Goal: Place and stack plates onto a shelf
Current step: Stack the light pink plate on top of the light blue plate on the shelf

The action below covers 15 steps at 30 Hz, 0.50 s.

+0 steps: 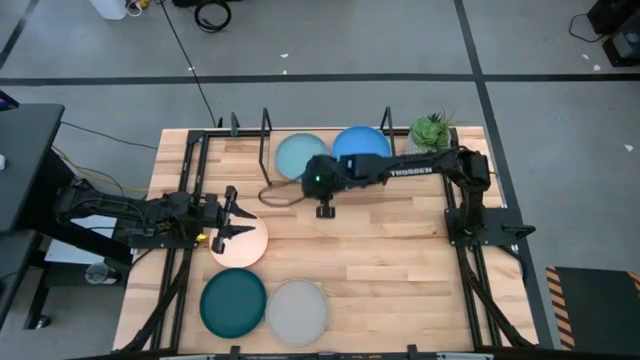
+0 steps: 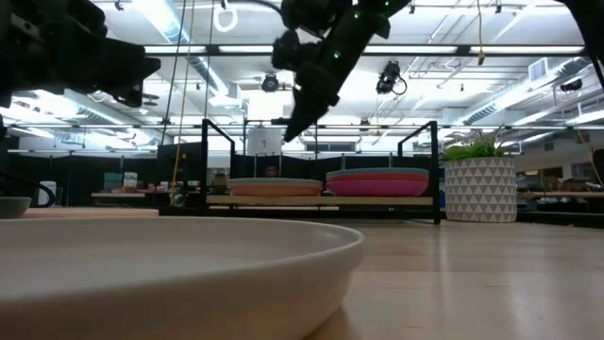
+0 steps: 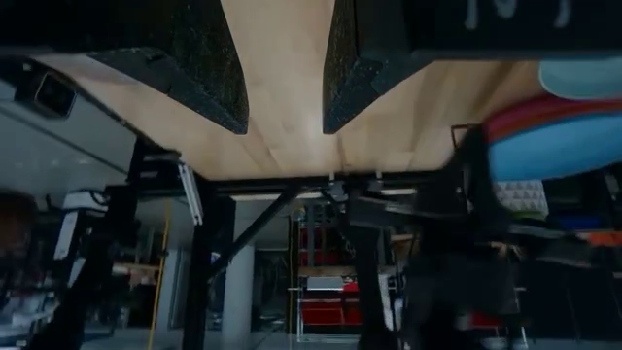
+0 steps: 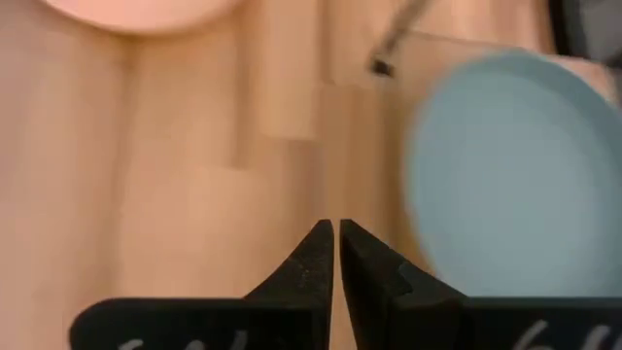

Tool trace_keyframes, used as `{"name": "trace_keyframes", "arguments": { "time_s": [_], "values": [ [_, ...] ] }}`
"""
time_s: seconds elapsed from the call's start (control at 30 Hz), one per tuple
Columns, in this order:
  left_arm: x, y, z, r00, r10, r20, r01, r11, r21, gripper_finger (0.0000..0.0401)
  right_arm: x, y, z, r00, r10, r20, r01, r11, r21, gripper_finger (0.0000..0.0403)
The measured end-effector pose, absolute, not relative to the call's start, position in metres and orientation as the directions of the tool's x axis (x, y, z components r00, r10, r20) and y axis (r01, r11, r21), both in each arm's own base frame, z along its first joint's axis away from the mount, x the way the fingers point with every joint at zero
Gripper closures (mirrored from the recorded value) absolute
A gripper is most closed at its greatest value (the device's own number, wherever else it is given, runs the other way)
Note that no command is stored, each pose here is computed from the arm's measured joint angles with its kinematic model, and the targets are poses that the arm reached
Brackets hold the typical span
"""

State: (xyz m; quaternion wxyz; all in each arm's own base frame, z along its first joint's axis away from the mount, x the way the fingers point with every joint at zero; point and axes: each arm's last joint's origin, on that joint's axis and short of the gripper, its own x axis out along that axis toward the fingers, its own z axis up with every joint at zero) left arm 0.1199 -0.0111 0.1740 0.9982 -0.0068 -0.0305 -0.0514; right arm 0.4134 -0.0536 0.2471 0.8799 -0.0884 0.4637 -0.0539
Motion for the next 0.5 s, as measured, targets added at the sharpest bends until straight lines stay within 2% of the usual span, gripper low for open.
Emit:
{"name": "trace_keyframes", "arguments": {
  "time_s": [0.13, 0.23, 0.37, 0.5],
  "values": [
    [0.120, -0.011, 0.178, 0.989, -0.102, 0.105, 0.105, 0.994, -0.024, 0.0260, 0.421, -0.023, 0.242, 0.644, -0.140, -0.752, -0.014, 0.981, -0.195, 0.0380],
    [0.119, -0.011, 0.187, 0.977, -0.106, 0.187, 0.136, 0.978, -0.157, 0.0260, 0.425, -0.001, 0.230, 0.713, -0.108, -0.693, -0.032, 0.982, -0.186, 0.0381],
    [0.122, -0.015, 0.211, 0.978, -0.184, 0.101, 0.204, 0.947, -0.247, 0.0260, 0.422, 0.020, 0.209, 0.773, -0.094, -0.627, -0.028, 0.983, -0.182, 0.0381],
    [0.128, -0.019, 0.231, 0.983, -0.181, -0.016, 0.168, 0.939, -0.302, 0.0260, 0.416, 0.035, 0.198, 0.803, -0.153, -0.576, 0.017, 0.972, -0.234, 0.0381]
  ]
}}
